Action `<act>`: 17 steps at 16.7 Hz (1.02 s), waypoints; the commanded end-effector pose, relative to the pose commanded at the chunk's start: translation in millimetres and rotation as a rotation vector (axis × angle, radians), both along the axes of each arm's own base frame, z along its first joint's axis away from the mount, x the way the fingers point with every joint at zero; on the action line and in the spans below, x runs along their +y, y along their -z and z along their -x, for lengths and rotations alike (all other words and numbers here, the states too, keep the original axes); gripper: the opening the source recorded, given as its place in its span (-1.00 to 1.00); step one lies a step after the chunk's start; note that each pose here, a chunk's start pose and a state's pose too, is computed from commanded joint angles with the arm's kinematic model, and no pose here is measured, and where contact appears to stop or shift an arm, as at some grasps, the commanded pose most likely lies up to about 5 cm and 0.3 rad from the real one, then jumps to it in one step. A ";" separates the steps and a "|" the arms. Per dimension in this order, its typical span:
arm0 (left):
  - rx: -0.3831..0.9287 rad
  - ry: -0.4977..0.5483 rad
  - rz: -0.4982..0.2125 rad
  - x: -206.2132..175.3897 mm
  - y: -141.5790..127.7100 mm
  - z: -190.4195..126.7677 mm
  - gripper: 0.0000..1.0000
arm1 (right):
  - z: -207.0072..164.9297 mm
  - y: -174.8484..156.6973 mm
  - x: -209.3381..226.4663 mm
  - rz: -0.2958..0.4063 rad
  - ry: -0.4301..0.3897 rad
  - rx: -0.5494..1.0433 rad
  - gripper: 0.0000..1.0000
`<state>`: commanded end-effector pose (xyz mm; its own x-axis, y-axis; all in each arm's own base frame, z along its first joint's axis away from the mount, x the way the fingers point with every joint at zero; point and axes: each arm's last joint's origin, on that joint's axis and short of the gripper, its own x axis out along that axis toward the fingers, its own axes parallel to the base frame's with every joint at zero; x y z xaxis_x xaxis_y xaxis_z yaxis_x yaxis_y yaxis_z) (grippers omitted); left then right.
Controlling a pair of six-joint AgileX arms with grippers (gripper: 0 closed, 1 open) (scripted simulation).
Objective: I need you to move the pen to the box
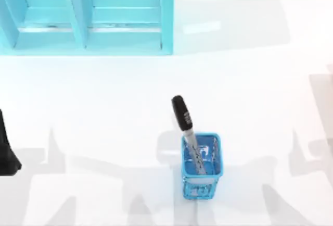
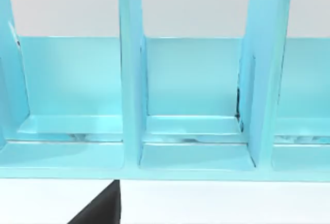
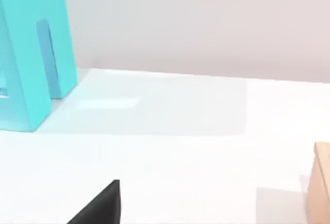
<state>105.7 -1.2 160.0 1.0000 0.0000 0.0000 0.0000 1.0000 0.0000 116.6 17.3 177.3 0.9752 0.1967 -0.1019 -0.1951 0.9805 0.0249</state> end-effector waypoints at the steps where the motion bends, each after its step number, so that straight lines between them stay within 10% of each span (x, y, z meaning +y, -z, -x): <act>1: 0.000 0.000 0.000 0.0 0.0 0.0 1.00 | -4.8 -3.1 6.2 0.000 -0.056 0.040 1.00; 10: 0.000 0.000 0.000 0.0 0.0 0.0 1.00 | -51.5 5.3 95.9 0.065 -0.582 0.454 1.00; 17: 0.000 0.000 0.000 0.0 0.0 0.0 1.00 | -56.0 9.1 123.0 0.084 -0.701 0.508 1.00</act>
